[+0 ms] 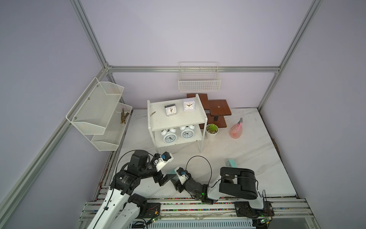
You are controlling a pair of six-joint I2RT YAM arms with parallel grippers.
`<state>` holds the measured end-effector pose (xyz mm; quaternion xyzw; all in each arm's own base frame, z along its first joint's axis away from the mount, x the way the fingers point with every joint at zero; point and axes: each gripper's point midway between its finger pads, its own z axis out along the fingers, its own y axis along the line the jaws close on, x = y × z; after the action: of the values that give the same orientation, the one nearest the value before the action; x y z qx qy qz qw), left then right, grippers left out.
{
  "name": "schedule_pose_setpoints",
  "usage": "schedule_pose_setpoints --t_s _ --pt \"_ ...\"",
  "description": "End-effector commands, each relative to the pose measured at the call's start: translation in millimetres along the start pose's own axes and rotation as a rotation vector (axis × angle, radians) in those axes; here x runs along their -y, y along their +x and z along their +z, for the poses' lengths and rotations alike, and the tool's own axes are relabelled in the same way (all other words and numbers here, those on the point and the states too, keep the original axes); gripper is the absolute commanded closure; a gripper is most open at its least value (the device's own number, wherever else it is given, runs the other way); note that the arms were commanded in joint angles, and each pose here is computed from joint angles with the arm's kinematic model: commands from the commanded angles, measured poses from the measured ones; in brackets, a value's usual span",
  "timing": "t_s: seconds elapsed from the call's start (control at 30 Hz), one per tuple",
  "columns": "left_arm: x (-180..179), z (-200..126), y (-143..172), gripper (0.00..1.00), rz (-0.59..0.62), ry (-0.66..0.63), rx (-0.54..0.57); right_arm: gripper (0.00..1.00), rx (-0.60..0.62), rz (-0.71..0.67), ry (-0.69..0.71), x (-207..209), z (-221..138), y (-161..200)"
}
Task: Place the alarm clocks on the shelf by style
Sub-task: Pick up the alarm from the center of the board.
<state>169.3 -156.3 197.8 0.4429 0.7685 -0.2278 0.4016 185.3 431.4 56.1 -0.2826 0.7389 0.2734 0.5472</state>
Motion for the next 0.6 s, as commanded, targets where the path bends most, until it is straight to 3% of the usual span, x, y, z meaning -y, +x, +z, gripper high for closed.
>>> schedule_pose_setpoints --t_s 0.0,0.33,0.57 --pt "1 -1 -5 0.00 0.013 0.003 0.026 0.42 0.065 0.058 0.046 14 -11 -28" --pt "-6 -4 -9 0.00 0.007 -0.044 0.033 0.43 0.019 0.155 0.167 51 -44 -58" --pt "-14 -9 -14 0.00 -0.003 -0.098 0.044 0.44 -0.015 0.187 0.231 62 -67 -109"
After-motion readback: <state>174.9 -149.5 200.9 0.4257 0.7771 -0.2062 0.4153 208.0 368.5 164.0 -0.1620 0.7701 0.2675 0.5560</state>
